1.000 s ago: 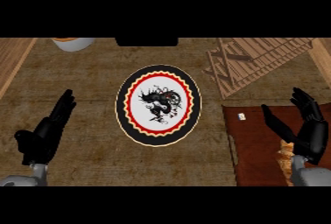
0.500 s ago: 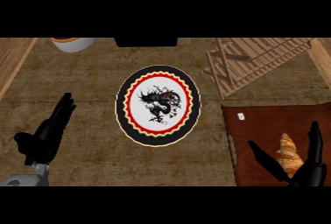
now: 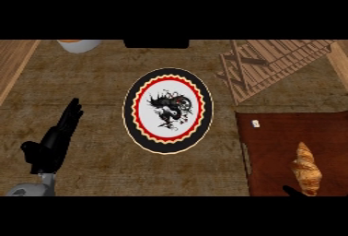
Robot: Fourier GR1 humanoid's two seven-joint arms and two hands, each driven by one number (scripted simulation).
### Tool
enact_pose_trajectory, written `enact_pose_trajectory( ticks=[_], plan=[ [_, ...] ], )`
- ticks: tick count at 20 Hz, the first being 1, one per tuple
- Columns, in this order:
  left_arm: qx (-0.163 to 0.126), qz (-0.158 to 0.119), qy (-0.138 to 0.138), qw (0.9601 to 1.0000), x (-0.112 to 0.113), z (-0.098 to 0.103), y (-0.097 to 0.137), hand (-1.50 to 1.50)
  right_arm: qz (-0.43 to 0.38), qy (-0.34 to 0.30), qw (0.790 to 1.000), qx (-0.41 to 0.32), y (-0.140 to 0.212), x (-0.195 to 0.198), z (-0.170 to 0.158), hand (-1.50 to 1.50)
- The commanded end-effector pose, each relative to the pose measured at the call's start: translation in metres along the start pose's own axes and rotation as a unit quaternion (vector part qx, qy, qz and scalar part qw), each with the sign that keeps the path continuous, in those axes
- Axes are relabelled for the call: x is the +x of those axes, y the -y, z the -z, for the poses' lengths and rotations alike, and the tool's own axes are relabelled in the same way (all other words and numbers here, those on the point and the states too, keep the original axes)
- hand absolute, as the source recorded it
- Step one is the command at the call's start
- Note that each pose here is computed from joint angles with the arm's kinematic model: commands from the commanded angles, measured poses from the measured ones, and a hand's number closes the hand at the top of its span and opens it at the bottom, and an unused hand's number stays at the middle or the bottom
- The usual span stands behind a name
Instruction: Pick the croissant from the tray and place it in the plate
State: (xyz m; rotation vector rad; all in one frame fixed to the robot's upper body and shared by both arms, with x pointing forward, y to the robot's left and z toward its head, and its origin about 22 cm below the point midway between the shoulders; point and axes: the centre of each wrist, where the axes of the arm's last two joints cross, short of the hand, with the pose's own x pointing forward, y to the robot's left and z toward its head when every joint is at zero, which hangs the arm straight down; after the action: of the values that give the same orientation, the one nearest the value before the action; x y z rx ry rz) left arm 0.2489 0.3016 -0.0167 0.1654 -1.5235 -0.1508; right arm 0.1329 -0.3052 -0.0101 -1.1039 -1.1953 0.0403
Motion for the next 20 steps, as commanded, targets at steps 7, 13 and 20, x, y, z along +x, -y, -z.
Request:
enact_pose_trajectory(
  ticks=[7,13,20],
  plan=[
    [0.002,-0.010,0.008,0.9999,0.012,0.018,-0.008,0.00,-0.106,-0.107,0.984,0.093,0.022,0.059,0.011,-1.50],
    [0.005,-0.001,-0.001,1.0000,-0.007,0.013,-0.008,0.00,-0.134,-0.145,0.974,0.110,0.016,0.054,-0.006,-1.50],
    [-0.001,0.002,0.001,1.0000,0.000,0.009,0.004,0.00,-0.164,-0.166,0.962,0.142,-0.017,0.062,0.025,-1.50]
  ],
)
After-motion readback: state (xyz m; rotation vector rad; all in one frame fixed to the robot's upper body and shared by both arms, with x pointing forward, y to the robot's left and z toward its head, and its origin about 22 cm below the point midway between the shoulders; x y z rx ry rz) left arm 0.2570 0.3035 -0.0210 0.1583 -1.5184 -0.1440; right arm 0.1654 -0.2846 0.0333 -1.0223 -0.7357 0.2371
